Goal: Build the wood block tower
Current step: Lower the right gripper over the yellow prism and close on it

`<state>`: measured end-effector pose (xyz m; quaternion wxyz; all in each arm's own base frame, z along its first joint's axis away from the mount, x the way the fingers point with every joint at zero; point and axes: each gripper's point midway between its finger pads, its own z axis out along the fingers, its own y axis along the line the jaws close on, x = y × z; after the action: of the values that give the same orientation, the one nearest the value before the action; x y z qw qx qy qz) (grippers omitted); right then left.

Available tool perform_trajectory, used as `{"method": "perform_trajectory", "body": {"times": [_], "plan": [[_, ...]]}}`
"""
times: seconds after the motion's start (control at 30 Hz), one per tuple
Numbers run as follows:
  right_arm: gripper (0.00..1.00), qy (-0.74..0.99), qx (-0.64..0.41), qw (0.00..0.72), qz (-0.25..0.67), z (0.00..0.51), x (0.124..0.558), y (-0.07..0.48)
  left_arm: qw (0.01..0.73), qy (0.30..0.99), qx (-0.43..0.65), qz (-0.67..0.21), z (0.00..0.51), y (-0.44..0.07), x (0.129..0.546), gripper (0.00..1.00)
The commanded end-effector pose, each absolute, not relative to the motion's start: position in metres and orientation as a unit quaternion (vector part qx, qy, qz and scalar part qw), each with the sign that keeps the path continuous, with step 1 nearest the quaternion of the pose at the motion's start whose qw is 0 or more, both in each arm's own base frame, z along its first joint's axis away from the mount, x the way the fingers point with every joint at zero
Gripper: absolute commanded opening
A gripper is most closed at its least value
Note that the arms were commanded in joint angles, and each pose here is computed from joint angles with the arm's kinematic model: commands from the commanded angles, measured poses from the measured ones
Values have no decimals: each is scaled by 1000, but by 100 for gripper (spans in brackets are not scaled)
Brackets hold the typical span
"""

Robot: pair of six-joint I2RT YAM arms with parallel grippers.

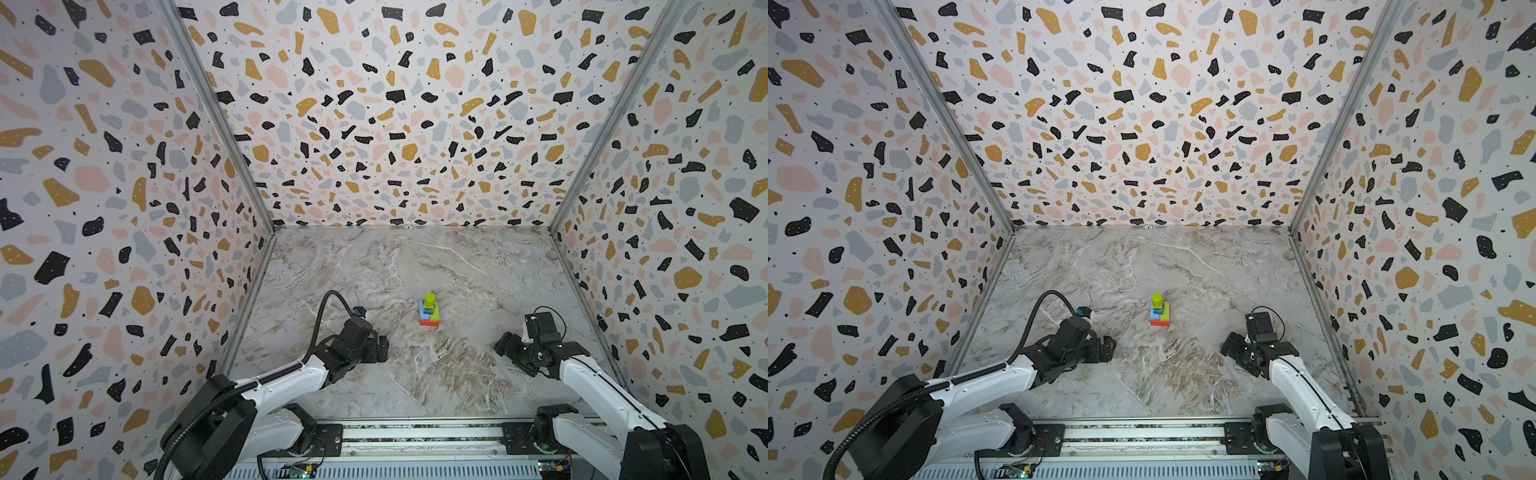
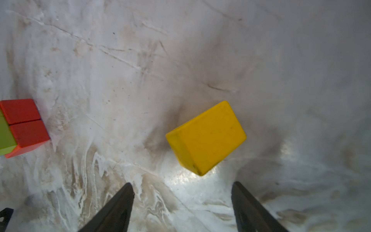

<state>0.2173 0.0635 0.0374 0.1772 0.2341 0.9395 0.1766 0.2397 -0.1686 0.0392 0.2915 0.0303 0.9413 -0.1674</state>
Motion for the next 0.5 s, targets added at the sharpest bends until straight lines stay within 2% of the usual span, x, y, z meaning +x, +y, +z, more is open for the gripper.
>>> {"method": "perform_trajectory", "body": {"times": [0.0, 0.47], "plan": [[79, 932, 234, 193, 199, 47, 229, 69, 306, 934, 37, -179, 49, -175, 245, 100], [78, 947, 211, 197, 139, 48, 265, 52, 306, 937, 33, -165, 48, -168, 243, 100]]}}
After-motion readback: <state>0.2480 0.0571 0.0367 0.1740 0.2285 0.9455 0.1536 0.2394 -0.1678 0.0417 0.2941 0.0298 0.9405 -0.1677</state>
